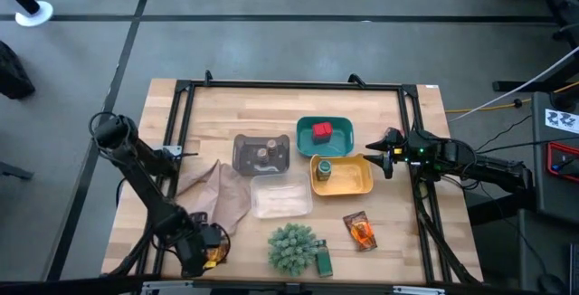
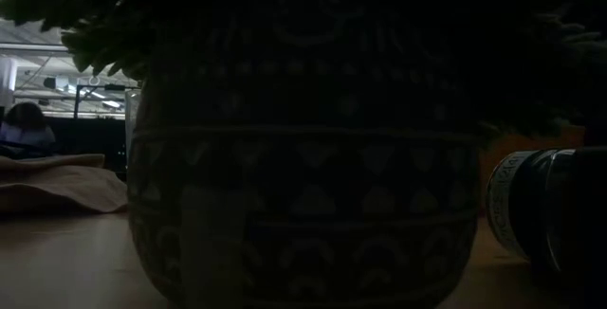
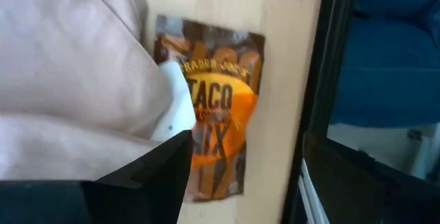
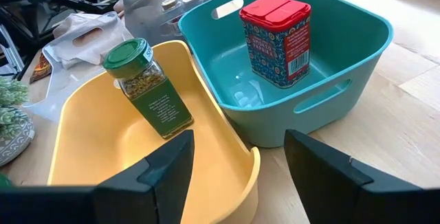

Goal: Sort spices by type
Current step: Put the left orange seasoning pack into the transparent bin

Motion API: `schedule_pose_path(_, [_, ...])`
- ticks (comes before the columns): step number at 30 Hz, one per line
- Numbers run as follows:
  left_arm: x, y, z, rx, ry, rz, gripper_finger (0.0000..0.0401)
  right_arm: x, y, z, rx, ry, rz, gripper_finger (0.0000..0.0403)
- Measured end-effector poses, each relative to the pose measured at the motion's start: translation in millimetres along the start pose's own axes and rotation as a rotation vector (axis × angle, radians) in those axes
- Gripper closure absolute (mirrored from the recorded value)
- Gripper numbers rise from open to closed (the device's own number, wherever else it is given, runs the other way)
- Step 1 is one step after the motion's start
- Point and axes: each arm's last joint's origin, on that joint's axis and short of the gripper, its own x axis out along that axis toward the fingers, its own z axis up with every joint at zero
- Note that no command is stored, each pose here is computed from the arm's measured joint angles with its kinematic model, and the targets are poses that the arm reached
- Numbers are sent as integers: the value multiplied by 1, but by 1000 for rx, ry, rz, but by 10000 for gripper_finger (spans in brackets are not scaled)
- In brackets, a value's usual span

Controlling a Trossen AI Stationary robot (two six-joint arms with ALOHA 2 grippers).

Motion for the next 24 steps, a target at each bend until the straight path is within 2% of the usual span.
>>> schedule_pose_path(4, [5, -2, 0, 7, -57, 30, 141, 0, 0, 0, 0, 0, 0, 175])
schedule_pose_path(10, [20, -9, 3, 15, -68, 5, 141, 0, 0, 0, 0, 0, 0, 175])
schedule_pose_path(18, [33, -13, -7, 17, -36, 31, 141, 0, 0, 0, 0, 0, 0, 175])
schedule_pose_path(24, [38, -8, -11, 6, -8, 102, 141, 0, 0, 0, 0, 0, 0, 175])
